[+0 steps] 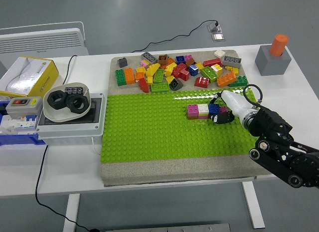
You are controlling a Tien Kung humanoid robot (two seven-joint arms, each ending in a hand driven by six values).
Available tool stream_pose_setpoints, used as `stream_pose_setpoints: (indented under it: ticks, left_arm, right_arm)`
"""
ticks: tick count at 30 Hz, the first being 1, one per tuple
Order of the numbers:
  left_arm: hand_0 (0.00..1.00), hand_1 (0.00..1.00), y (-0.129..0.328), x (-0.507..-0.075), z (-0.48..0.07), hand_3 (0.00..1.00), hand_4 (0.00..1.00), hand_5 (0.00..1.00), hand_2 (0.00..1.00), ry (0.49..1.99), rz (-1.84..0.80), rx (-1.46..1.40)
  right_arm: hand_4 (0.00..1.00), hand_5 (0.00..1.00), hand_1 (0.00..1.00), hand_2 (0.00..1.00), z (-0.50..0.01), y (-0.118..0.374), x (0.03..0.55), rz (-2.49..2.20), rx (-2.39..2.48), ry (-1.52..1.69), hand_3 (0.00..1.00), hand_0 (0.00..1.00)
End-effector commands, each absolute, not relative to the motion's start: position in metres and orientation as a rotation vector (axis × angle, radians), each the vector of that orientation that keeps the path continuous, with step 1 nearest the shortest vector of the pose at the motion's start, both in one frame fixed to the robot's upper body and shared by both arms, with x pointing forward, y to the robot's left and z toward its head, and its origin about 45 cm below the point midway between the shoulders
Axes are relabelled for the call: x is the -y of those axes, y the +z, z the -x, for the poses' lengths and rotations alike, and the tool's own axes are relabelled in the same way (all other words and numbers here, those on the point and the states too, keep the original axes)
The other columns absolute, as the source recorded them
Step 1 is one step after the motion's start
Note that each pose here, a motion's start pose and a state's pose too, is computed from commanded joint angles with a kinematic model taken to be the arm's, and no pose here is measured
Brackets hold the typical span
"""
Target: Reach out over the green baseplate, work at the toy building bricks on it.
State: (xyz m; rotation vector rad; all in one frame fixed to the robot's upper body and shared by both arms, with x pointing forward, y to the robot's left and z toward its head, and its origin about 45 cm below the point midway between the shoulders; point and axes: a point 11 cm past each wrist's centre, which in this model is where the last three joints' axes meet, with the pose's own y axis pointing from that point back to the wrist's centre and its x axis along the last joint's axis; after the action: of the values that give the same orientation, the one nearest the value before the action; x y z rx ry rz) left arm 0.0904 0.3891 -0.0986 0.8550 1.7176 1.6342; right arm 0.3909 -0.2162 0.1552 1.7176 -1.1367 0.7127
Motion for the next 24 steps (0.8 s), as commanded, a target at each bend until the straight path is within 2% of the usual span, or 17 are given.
stream_pose_setpoints:
  ticks: [17, 18, 23, 24]
  left_arm:
    - [0.641, 0.569, -0.0980, -0.3896, -0.0921, 0.973, 0.998, 0.998, 0.743, 1.633, -0.854, -1.715]
    - [0.641, 0.569, -0.0980, -0.3896, -0.0923, 0.973, 0.998, 0.998, 0.743, 1.633, -0.854, -1.715]
    - [0.641, 0.569, -0.0979, -0.3897, -0.0925, 0.973, 0.998, 0.998, 0.743, 1.633, -0.853, -1.715]
    - [0.640, 0.569, -0.0979, -0.3897, -0.0925, 0.972, 0.998, 0.998, 0.742, 1.633, -0.853, -1.715]
  right_arm:
    - [0.742, 0.166, 0.850, 0.895, -0.3924, 0.1580, 0.2152, -1.724, 1.144, 0.715, 0.803, 0.863]
    - [0.754, 0.159, 0.851, 0.896, -0.3926, 0.1582, 0.2153, -1.724, 1.145, 0.715, 0.865, 0.863]
    - [0.754, 0.159, 0.851, 0.896, -0.3931, 0.1583, 0.2164, -1.721, 1.147, 0.713, 0.865, 0.863]
    - [0.788, 0.179, 0.849, 0.896, -0.3931, 0.1583, 0.2165, -1.720, 1.147, 0.713, 0.895, 0.863]
